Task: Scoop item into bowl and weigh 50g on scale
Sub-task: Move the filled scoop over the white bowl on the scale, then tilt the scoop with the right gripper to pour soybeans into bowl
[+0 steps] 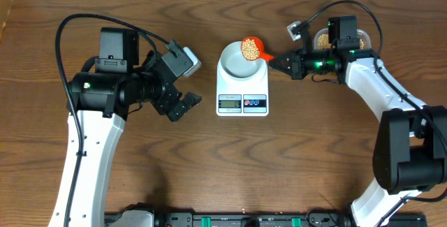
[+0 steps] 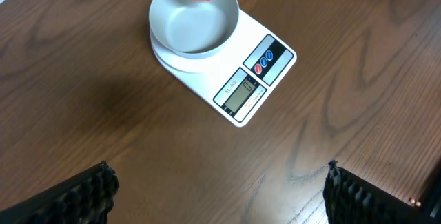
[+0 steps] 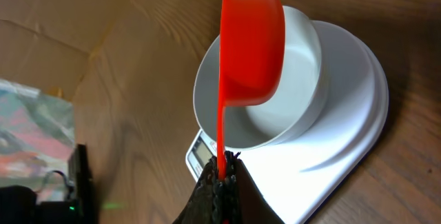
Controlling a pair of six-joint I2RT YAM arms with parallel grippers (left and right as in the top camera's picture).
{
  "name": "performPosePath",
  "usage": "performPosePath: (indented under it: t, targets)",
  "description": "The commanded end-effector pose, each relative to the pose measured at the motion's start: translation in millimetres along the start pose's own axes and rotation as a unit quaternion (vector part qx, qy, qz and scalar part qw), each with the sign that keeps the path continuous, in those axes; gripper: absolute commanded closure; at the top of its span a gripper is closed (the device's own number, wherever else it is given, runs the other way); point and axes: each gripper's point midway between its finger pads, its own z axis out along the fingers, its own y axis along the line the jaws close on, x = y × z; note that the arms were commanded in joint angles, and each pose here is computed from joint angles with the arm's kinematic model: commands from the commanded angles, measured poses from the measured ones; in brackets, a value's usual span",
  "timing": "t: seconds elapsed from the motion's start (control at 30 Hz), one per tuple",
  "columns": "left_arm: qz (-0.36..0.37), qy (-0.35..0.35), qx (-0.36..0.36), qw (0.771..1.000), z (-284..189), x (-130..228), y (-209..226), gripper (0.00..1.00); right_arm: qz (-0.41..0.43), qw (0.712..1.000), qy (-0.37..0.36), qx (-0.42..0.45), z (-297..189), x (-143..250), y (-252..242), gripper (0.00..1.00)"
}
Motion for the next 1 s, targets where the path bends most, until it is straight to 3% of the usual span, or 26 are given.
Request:
performPosePath:
  t: [0.0,0.17,0.43,0.97]
  targets:
    - [0.007,-0.011,0.000,1.000,-5,-6,0,0.02,-0.034,0.999,0.011,0.000,9,6,1,0.99]
    - [0.007,-0.011,0.000,1.000,-5,-6,0,0.02,-0.041,0.998,0.025,0.048,15,10,-11,0.99]
    - [0.007,-0.011,0.000,1.000,-5,-6,0,0.02,-0.106,0.993,0.032,0.044,19,12,-7,0.99]
    - [0.007,-0.011,0.000,1.000,-5,-6,0,0.02,-0.135,0.988,0.036,0.063,17,11,-13,0.99]
